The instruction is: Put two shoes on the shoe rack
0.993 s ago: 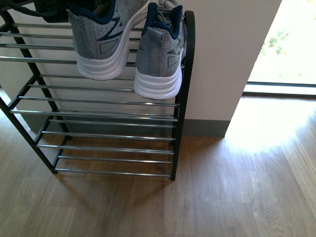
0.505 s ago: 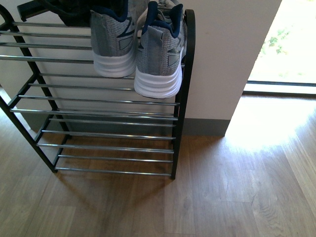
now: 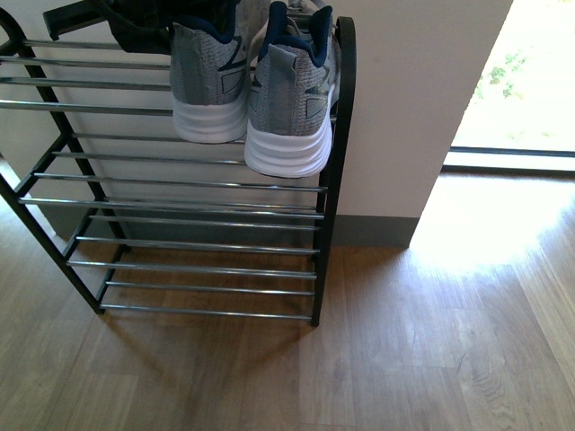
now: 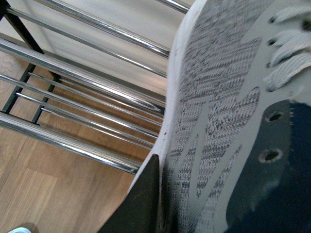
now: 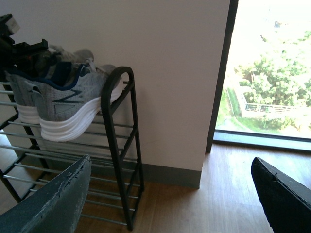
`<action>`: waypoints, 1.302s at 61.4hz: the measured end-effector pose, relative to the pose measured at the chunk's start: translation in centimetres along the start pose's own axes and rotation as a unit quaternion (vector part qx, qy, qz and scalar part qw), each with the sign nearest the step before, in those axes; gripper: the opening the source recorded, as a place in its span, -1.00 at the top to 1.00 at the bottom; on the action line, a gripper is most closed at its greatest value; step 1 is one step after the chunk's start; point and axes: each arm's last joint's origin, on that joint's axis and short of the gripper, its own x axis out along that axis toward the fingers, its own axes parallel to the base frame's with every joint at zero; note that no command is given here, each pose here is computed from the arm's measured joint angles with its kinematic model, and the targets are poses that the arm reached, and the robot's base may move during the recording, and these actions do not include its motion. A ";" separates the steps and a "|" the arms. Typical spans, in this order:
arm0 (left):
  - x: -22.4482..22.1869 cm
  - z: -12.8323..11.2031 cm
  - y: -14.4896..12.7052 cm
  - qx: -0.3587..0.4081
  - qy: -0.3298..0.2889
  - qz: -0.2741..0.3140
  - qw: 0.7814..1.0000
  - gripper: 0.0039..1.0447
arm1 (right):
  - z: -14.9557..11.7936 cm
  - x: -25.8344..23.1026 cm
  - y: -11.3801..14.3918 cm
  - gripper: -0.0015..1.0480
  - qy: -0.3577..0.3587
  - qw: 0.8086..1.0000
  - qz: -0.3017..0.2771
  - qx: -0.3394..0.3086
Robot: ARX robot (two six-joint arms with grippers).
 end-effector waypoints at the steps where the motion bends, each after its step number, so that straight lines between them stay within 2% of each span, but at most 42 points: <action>1: 0.0 0.0 0.0 0.000 -0.001 0.001 1.000 0.55 | 0.0 0.0 0.0 -0.82 0.000 1.000 0.000 0.000; 27: -1.2 0.9 -0.2 -0.002 -0.033 -0.006 0.999 -0.81 | 0.0 0.0 0.0 -0.82 0.000 1.000 0.000 0.000; 29: -1.5 1.0 -0.1 0.001 -0.040 -0.007 0.999 -0.86 | 0.0 0.0 0.0 -0.82 0.000 1.000 0.000 0.000; 39: -4.2 1.9 0.7 -0.003 -0.084 -0.022 0.996 -0.83 | 0.0 0.0 0.0 -0.82 0.000 1.000 0.000 0.000; 46: -6.5 2.6 2.5 -0.007 -0.126 -0.021 0.992 -0.83 | 0.0 0.0 0.0 -0.82 0.000 1.000 0.000 0.000; 55: -9.3 3.2 5.7 -0.009 -0.184 -0.014 0.983 -0.83 | 0.0 0.0 0.0 -0.82 0.000 1.000 0.000 0.000; 59: -11.4 3.3 8.2 -0.004 -0.229 0.002 0.973 -0.83 | 0.0 0.0 0.0 -0.82 0.000 1.000 0.000 0.000; 63: -13.6 2.6 10.9 0.015 -0.268 0.015 0.963 -0.83 | 0.0 0.0 0.0 -0.82 0.000 1.000 0.000 0.000; 71: -16.0 0.8 13.5 0.047 -0.295 0.024 0.954 -0.83 | 0.0 0.0 0.0 -0.82 0.000 1.000 0.000 0.000; 80: -18.5 -3.3 16.4 0.078 -0.316 0.046 0.944 -0.83 | 0.0 0.0 0.0 -0.82 0.000 1.000 0.000 0.000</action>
